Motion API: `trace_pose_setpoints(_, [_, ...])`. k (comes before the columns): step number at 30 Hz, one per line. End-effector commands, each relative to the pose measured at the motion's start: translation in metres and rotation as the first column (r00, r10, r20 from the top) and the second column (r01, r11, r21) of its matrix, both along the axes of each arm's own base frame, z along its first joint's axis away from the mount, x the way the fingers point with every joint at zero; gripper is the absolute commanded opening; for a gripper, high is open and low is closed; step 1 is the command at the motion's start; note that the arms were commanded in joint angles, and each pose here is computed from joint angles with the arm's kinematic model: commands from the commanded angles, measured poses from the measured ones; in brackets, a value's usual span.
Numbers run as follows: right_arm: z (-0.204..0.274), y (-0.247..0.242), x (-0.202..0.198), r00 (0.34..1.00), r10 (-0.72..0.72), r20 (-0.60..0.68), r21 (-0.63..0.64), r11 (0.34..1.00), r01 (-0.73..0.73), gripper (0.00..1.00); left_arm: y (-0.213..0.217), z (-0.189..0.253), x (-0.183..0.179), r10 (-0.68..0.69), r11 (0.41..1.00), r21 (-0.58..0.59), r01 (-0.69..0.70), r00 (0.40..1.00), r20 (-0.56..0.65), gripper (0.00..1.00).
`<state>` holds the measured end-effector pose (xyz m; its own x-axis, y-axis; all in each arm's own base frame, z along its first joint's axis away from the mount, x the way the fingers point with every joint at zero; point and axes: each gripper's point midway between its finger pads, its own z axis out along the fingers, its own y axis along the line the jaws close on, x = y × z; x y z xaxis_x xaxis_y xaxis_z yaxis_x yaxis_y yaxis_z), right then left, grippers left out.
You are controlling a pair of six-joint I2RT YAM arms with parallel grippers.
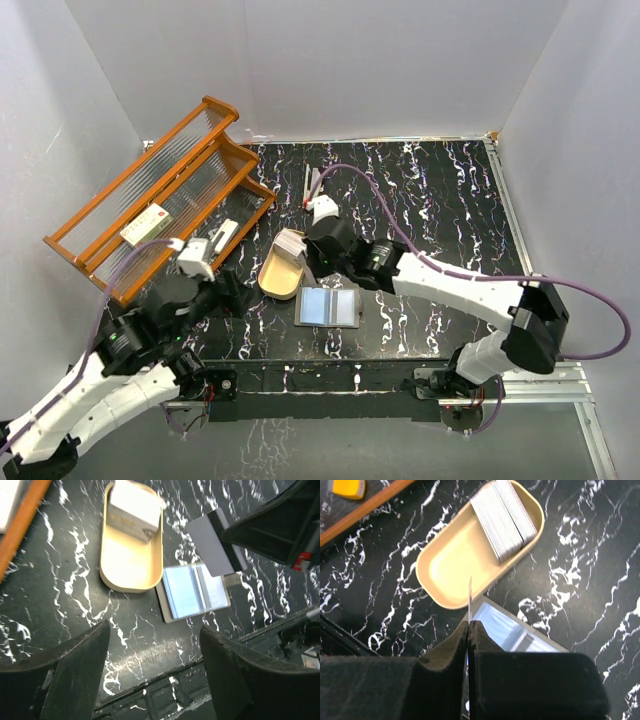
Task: Put the credit cards into the card holder
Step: Pick up the credit card from the storage box, then insert the credit card into the card holder.
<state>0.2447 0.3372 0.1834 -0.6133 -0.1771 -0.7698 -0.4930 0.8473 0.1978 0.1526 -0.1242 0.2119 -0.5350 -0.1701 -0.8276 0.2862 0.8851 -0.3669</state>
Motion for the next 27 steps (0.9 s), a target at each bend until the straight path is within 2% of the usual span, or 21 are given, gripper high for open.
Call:
trace_pose_setpoints(1, [0.001,-0.014,-0.009,0.997,-0.055,-0.052,0.090,0.994,0.060,0.00,-0.036,-0.012,-0.002,-0.134,0.989,0.041,0.139,0.984,-0.115,0.64])
trace_pose_setpoints(8, [-0.026,-0.036,-0.014,0.987,-0.078,-0.138,0.139,0.986,0.098,0.00,-0.080,-0.037,-0.003,-0.260,0.964,-0.001,0.267,0.939,-0.224,0.17])
trace_pose_setpoints(13, [-0.039,-0.052,-0.014,0.972,-0.083,-0.218,0.225,0.965,0.133,0.00,-0.102,-0.059,-0.005,-0.312,0.949,-0.057,0.309,0.908,-0.280,0.00])
trace_pose_setpoints(21, [-0.065,-0.064,-0.018,0.945,-0.142,-0.295,0.271,0.936,0.225,0.00,-0.107,-0.103,-0.004,-0.288,0.956,-0.050,0.289,0.891,-0.350,0.02])
trace_pose_setpoints(27, [-0.072,-0.062,-0.018,0.935,-0.153,-0.318,0.299,0.920,0.253,0.00,-0.103,-0.124,-0.001,-0.264,0.963,-0.036,0.268,0.901,-0.345,0.04])
